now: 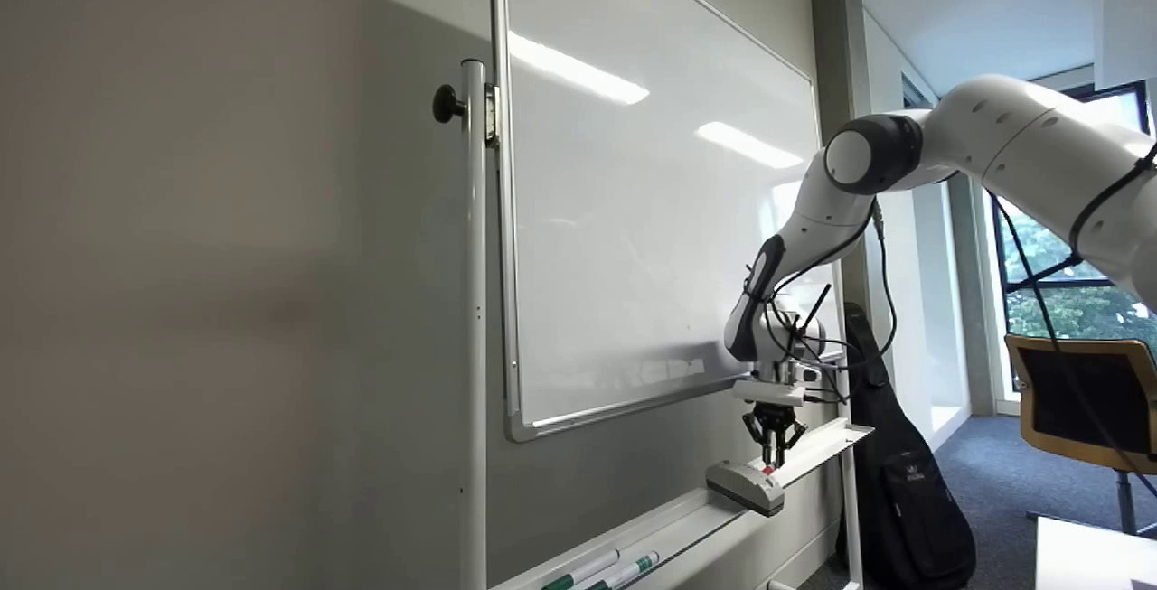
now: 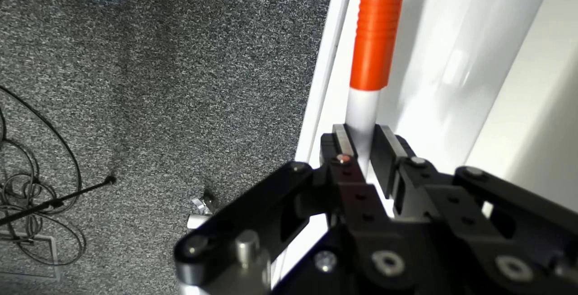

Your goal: Move the marker to the right

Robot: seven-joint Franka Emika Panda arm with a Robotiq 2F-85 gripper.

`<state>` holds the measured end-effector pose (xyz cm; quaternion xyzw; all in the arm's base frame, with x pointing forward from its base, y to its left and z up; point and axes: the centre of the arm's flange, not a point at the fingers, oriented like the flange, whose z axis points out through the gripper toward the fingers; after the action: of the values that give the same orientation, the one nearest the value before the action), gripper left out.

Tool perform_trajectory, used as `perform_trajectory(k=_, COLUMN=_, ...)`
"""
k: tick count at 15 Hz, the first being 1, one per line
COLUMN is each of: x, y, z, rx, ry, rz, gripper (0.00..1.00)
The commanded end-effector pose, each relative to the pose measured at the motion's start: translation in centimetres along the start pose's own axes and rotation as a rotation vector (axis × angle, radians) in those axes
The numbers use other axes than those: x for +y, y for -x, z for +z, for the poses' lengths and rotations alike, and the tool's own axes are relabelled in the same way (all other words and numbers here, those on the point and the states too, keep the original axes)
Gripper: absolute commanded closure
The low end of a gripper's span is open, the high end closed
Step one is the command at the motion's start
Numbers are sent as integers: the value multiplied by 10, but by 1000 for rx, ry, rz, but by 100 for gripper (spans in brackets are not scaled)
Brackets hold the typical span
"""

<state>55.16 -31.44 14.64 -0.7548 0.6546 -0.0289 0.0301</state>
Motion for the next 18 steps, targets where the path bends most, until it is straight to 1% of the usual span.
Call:
perform_trajectory(k=1, x=6, y=1, z=10, rx=15, ry=-25, rz=46, gripper=95)
perform_trajectory(k=7, x=10, y=-2, z=16, rx=61, ry=-67, rz=83, gripper=95)
perform_trajectory(k=15, x=10, y=2, z=26, rx=54, ry=-73, rz=93, gripper=95)
perform_trajectory(k=16, x=10, y=3, z=27, rx=49, ry=-70, rz=89, gripper=83)
perform_trajectory(k=17, x=10, y=4, z=29, rx=43, ry=-66, rz=85, gripper=57)
perform_trajectory(k=18, x=10, y=4, z=30, rx=40, ry=-63, rz=83, gripper=55)
